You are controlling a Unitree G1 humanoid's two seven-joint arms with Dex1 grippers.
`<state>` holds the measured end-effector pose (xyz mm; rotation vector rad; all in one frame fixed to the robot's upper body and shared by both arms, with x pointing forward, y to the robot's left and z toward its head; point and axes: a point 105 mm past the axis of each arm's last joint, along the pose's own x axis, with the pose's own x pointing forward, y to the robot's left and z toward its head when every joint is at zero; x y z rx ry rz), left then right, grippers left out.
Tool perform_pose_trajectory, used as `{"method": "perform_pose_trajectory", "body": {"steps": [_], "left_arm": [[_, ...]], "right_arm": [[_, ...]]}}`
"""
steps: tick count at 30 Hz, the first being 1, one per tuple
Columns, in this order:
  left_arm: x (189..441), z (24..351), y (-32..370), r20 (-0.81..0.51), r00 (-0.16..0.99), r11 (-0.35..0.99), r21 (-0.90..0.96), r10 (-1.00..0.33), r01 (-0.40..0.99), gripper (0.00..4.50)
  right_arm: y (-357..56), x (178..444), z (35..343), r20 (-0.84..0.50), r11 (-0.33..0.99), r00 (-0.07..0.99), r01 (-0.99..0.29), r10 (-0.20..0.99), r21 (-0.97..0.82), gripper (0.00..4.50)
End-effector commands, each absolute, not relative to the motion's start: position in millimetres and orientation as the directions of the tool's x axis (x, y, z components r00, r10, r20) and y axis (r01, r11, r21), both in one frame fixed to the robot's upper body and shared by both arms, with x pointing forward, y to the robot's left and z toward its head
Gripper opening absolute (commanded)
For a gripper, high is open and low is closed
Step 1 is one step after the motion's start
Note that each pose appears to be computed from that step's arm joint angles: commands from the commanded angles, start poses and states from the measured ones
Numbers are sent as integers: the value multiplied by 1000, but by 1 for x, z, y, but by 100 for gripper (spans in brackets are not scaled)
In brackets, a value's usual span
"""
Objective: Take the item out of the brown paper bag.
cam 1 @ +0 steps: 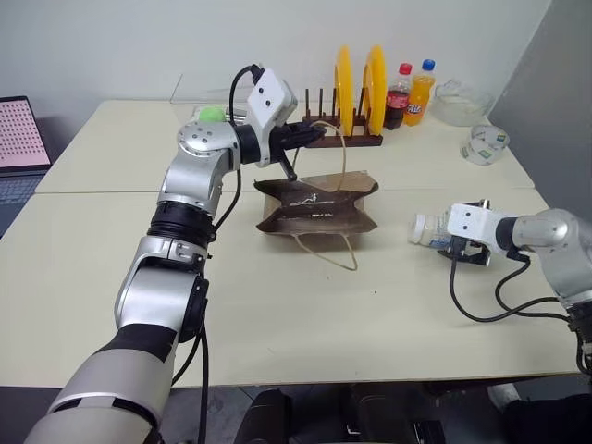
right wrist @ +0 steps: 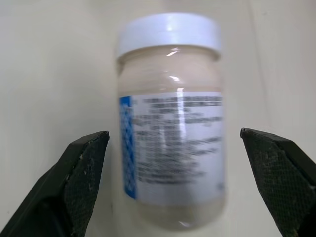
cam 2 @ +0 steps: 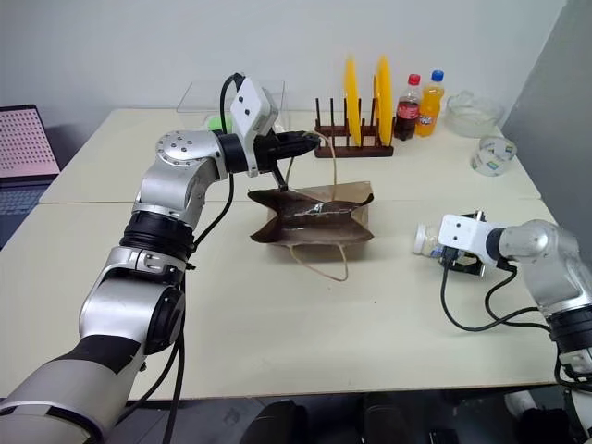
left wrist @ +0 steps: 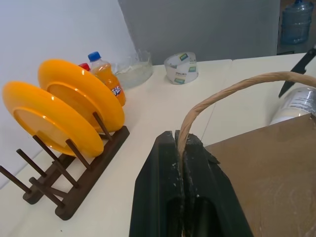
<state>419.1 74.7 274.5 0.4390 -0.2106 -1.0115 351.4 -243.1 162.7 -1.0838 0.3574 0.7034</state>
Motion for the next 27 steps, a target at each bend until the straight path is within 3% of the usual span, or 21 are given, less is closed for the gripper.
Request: {"method": "perform_pose_trajectory", "body": {"steps": [1, 4, 8, 11, 14, 23, 27], "left_arm": [[417, 290, 72, 10, 517, 455, 491, -856, 743, 0], [417, 290, 71, 11, 514, 452, 493, -858, 743, 0], [420, 288, 72, -7, 515, 446, 489, -857, 750, 0], [421, 289, 73, -26, 514, 439, 484, -858, 757, 57], [422, 291, 78, -49, 513, 424, 498, -857, 756, 152], [424, 317, 114, -14, 596, 472, 597, -803, 649, 445], [411, 326, 131, 42, 579, 493, 577, -814, 651, 448]], "right_arm": [[-238, 335, 202, -480, 343, 779, -615, 404, -710, 447], [-223, 314, 213, -411, 395, 769, -616, 489, -682, 447], [-183, 282, 202, -293, 477, 722, -653, 627, -589, 447], [-153, 275, 197, -147, 574, 735, -623, 662, -531, 450], [-132, 273, 190, -66, 643, 749, -608, 659, -466, 450], [-122, 288, 185, -7, 690, 782, -553, 623, -467, 450], [-123, 296, 181, -9, 680, 781, -549, 625, -486, 450]]}}
